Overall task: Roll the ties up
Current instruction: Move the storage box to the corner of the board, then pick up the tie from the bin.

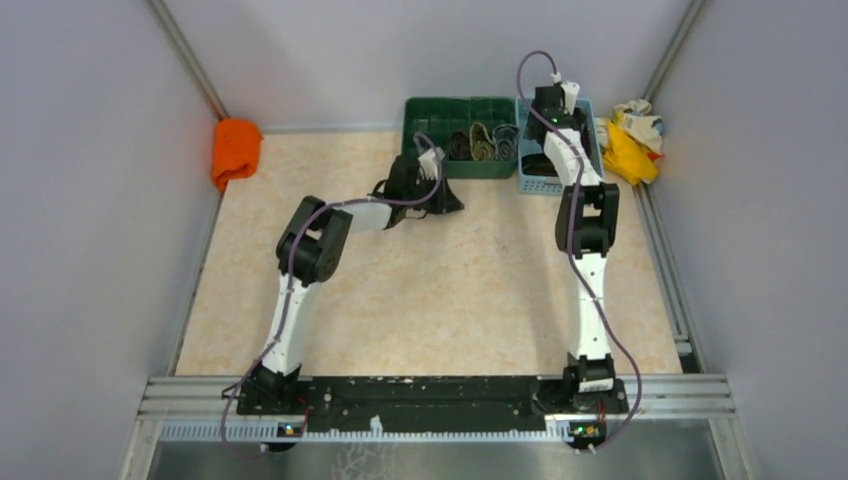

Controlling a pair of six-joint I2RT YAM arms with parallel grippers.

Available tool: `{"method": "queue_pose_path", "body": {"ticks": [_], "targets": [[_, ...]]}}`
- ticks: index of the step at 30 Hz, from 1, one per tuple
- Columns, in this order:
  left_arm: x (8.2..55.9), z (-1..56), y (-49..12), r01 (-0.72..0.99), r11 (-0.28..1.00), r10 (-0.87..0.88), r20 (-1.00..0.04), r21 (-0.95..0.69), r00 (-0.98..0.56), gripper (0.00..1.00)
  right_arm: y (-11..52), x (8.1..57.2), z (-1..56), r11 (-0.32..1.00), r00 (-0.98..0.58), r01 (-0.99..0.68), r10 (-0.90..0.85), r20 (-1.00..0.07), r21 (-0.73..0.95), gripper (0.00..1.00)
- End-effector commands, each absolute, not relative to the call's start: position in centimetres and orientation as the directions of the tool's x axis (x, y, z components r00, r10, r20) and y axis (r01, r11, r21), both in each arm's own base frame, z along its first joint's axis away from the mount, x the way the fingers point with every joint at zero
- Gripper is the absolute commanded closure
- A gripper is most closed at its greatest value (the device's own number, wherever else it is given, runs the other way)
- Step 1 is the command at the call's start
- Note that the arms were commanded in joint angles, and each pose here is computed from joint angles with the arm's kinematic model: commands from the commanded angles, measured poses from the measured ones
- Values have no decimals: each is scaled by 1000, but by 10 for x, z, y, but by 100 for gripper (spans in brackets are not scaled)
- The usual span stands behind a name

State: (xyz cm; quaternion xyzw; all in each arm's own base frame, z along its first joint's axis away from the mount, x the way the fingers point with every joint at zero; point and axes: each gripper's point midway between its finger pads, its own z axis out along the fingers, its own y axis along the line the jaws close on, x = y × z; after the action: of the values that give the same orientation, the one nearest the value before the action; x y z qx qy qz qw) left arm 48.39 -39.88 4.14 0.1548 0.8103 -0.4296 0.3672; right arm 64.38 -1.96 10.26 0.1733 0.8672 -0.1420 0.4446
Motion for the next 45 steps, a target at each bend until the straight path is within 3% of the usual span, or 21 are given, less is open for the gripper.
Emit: {"method": "queue_pose_path", "body": {"ticks": [1,5,9,14,16,23,35,40,45], "targets": [[467,108,-385,630,571,-126,-815,-526,-566,75,-45,663,111,889,-493,457,218,-842,-38,6],[454,123,-374,642,604,-102,-844,-473,-526,75,-55,672,102,886,-468,463,255,-846,10,8],[452,123,-366,627,641,-69,-847,-443,-527,75,-78,672,80,883,-484,466,298,-823,45,21],[442,117,-359,611,659,-42,-832,-438,-553,76,-69,672,44,913,-551,399,317,-772,90,51],[437,112,-354,602,669,-32,-825,-437,-564,76,-64,672,37,919,-563,380,320,-762,105,58],[421,100,-336,564,715,16,-796,-414,-605,79,-52,683,62,931,-521,321,326,-789,173,100],[405,126,-286,452,833,-25,-838,-320,-546,86,-15,688,229,933,-264,85,360,-895,351,100],[395,137,-274,436,842,-52,-852,-318,-521,86,0,654,306,924,-186,-16,372,-910,381,100],[385,156,-270,442,831,-78,-859,-336,-506,86,21,588,374,912,-151,-117,375,-915,393,100]]}}
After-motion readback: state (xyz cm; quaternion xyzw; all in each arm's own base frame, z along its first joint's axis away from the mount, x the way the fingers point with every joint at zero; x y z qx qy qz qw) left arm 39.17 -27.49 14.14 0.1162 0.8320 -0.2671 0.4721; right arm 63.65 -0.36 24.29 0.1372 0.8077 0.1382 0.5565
